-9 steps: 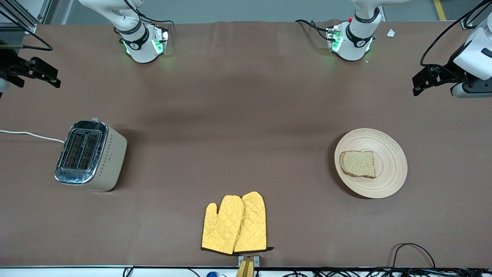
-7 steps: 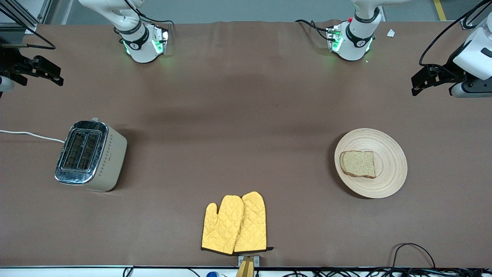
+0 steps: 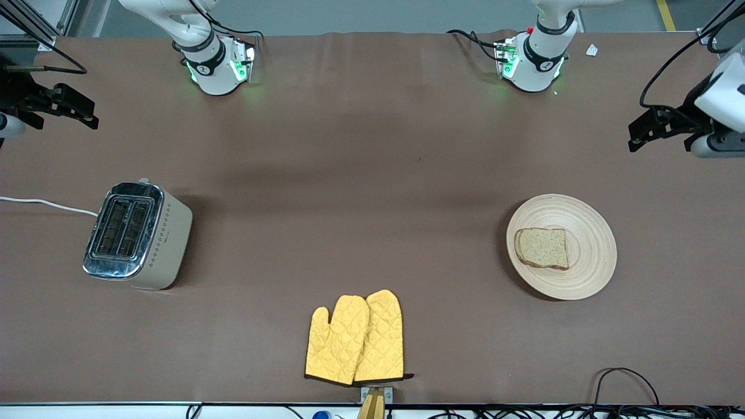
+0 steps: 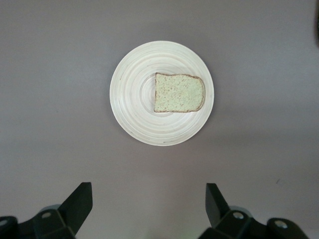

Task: Move plate and put bread in toaster
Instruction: 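Move the left gripper down toward the rim of the wooden plate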

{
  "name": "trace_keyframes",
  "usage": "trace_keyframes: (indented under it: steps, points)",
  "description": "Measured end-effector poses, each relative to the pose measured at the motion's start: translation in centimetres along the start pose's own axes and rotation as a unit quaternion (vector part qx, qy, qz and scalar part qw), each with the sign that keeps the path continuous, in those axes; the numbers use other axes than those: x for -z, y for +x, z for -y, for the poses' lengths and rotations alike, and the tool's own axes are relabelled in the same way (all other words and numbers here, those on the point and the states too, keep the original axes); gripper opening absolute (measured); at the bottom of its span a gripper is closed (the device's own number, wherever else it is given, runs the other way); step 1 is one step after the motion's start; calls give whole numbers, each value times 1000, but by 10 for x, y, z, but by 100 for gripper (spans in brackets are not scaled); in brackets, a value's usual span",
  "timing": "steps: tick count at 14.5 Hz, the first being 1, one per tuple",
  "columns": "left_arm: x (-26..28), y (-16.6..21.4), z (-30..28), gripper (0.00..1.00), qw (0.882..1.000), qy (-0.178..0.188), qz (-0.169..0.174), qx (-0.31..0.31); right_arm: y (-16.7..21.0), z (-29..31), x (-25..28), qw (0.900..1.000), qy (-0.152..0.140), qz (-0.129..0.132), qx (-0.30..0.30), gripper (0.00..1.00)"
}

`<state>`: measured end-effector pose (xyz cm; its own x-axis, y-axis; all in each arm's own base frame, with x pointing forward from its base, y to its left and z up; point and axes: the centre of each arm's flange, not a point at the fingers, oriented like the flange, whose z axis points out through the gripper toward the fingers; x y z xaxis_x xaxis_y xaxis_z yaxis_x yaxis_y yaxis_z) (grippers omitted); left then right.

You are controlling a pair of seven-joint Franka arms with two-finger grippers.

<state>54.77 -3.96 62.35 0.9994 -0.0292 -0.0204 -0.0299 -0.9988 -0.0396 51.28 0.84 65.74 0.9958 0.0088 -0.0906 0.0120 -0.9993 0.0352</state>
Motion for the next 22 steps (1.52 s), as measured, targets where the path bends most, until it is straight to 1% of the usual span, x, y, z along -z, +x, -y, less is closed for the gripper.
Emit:
trace_keyframes:
  steps: [2,3,5,8,11,13,15,18,22]
  points:
    - [-23,18,25,100,1000,-7,4,18,0,-1,0,1000,0,0,0,100]
    - [-35,28,42,100,999,-21,1,34,0,-1,0,1000,0,0,-1,100]
    - [-63,43,82,100,996,-63,1,60,0,-2,0,1000,0,0,-2,100]
    - [-120,60,138,100,993,-108,-5,58,0,-3,1,1000,0,-1,-2,100]
    - [-178,66,177,100,984,-173,-1,48,0,-3,1,1000,0,-1,-3,100]
    - [-221,70,202,100,977,-211,-7,28,0,-3,2,1000,0,-2,-3,100]
    - [-264,73,219,100,972,-236,-9,8,0,-3,2,1000,0,-1,-3,100]
    - [-320,71,240,100,962,-272,-9,1,0,-3,1,1000,0,0,-3,100]
    - [-373,63,258,100,952,-306,-2,18,-4,-3,-2,1000,1,17,16,100]
